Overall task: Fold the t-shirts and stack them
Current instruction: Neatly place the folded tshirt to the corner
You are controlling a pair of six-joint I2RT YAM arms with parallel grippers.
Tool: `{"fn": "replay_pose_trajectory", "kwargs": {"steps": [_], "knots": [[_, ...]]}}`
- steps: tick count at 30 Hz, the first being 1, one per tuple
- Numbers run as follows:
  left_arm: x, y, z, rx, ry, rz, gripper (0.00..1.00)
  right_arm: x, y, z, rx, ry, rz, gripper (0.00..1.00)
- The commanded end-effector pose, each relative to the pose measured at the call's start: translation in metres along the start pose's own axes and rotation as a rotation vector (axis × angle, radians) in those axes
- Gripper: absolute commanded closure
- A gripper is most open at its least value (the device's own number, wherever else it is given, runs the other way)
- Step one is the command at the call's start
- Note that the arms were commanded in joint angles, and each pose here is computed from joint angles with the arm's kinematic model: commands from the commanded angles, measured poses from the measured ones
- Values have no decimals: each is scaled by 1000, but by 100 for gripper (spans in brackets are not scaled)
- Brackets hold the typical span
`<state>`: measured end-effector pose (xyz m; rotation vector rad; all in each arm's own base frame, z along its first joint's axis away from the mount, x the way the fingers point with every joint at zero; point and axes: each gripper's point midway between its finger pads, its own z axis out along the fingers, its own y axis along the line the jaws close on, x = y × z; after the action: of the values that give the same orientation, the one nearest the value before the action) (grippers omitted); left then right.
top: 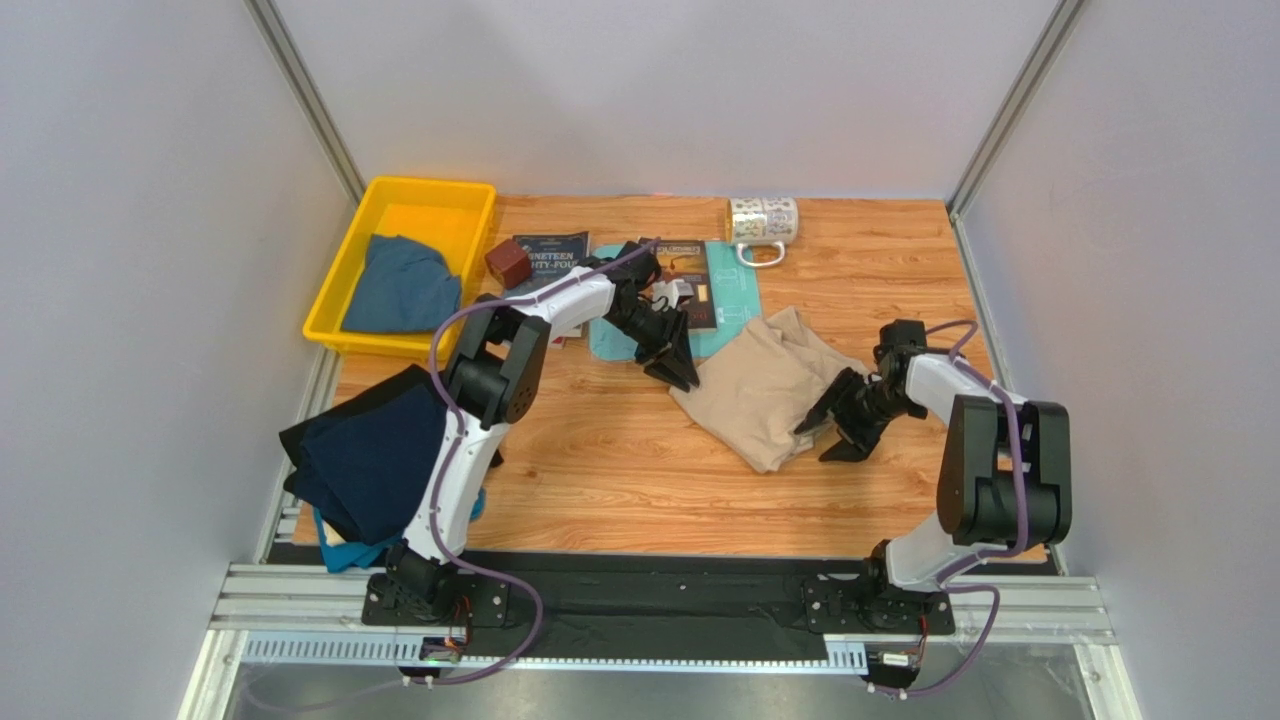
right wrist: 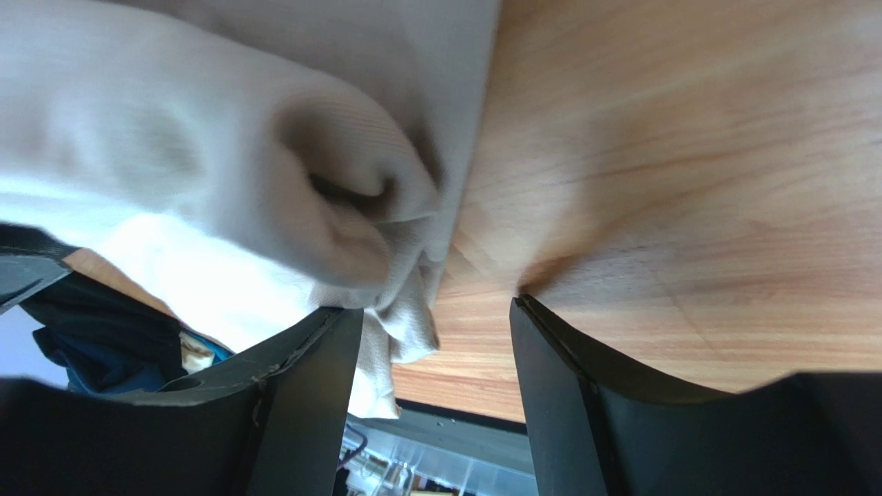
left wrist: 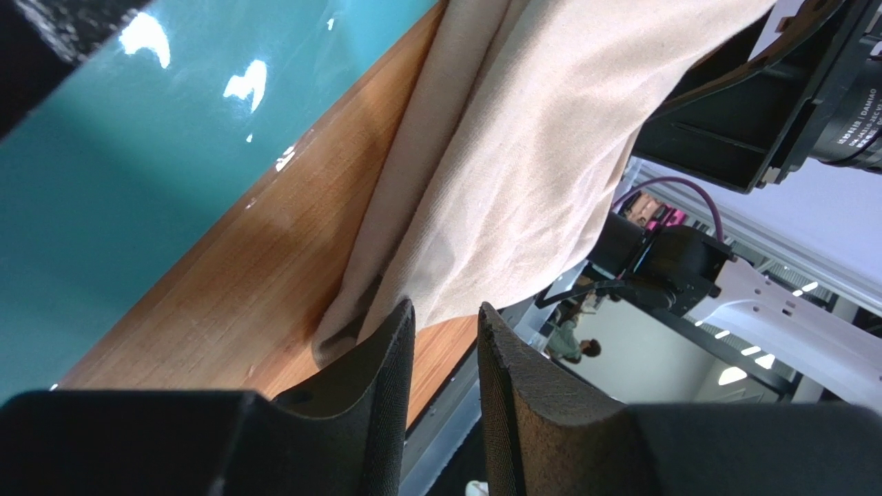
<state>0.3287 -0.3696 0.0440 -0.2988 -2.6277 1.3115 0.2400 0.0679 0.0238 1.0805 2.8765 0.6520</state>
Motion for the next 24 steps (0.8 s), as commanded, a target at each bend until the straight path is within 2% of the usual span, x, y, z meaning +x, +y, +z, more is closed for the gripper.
{"fn": "replay_pose_trajectory", "kwargs": {"steps": [1,6,14,24], "knots": [[0,-36,-24,46,-40,110,65,-16,29,-20,-132,-116,-75,39],[-3,-41,-26,58,-48,124,65,-15,35,-38,-150,-155,-105,39],[-7,-42,-12,82,-34,120,65,-14,12,11,-90,-42,-27,39],[5,-38,5,65,8,114,65,-13,-4,21,-23,-42,0,39]]}}
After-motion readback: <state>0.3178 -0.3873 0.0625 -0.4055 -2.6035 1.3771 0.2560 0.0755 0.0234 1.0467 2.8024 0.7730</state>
